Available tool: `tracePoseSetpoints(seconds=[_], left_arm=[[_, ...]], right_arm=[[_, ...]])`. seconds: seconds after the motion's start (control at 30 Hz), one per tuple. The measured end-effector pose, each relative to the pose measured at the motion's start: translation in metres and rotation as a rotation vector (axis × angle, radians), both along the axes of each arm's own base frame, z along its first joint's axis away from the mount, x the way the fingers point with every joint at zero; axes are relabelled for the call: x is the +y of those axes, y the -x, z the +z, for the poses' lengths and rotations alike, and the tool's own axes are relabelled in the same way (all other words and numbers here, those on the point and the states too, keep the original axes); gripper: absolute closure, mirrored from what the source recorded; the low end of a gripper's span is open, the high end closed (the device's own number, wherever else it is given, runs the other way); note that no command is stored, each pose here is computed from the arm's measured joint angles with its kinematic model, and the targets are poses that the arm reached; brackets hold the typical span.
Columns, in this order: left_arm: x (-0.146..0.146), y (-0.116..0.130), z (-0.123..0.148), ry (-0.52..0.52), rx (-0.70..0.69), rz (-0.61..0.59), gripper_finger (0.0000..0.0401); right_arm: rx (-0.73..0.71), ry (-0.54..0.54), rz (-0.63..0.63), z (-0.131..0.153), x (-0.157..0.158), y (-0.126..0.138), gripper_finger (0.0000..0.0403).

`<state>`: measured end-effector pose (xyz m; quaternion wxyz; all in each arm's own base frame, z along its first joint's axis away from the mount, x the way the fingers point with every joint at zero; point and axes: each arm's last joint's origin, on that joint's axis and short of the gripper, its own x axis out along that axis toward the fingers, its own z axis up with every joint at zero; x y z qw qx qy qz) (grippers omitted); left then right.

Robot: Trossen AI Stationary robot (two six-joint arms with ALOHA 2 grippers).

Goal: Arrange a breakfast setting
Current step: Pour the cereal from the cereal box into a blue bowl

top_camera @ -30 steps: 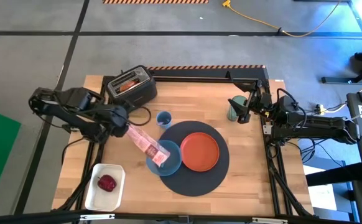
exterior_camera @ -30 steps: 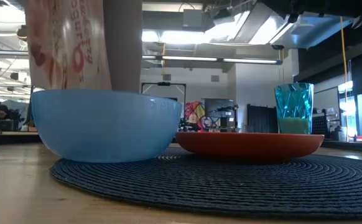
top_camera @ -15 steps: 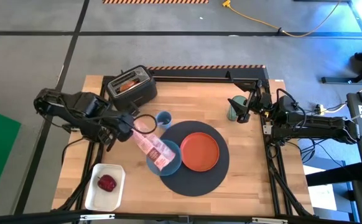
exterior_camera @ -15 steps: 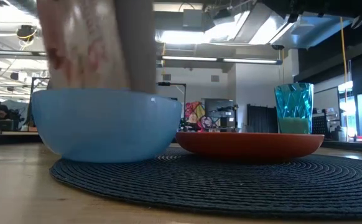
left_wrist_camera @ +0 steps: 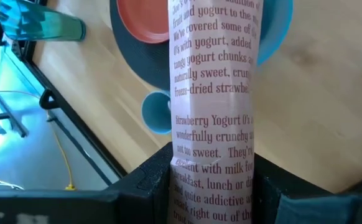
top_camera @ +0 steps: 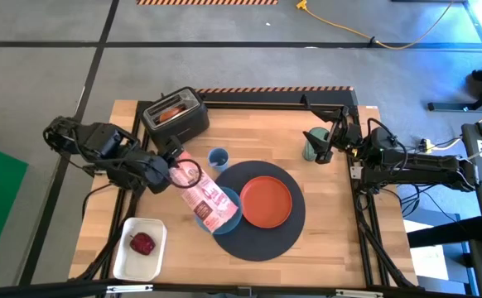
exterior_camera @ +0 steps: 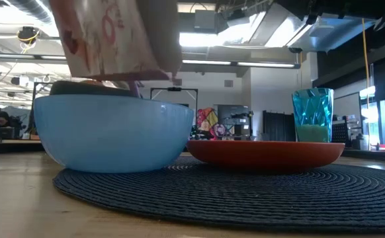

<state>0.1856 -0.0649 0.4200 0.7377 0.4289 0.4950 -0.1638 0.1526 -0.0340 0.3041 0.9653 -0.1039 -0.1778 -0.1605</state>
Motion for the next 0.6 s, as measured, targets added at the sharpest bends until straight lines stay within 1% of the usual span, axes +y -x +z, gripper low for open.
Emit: tracePoseSetpoints(seconds=[0.3, 0.53, 0.6], left_arm=[[-0.0003, -0.0009, -0.0006, -0.003, 0.000, 0.003, 0.0264], [-0.0004, -0.0004, -0.0005, 0.055, -0.014, 0.085, 0.0264], [0.0000, 0.0003, -0.0011, 0.057, -0.016, 0.096, 0.0264]], right_arm=[[0.002, 0.004, -0.002, -0.0001, 0.0000, 0.0000, 0.0068], [0.004, 0.006, -0.002, -0.0002, 0.0000, -0.0001, 0.0068], [0.004, 0.006, -0.001, -0.0002, 0.0000, -0.0001, 0.0068]])
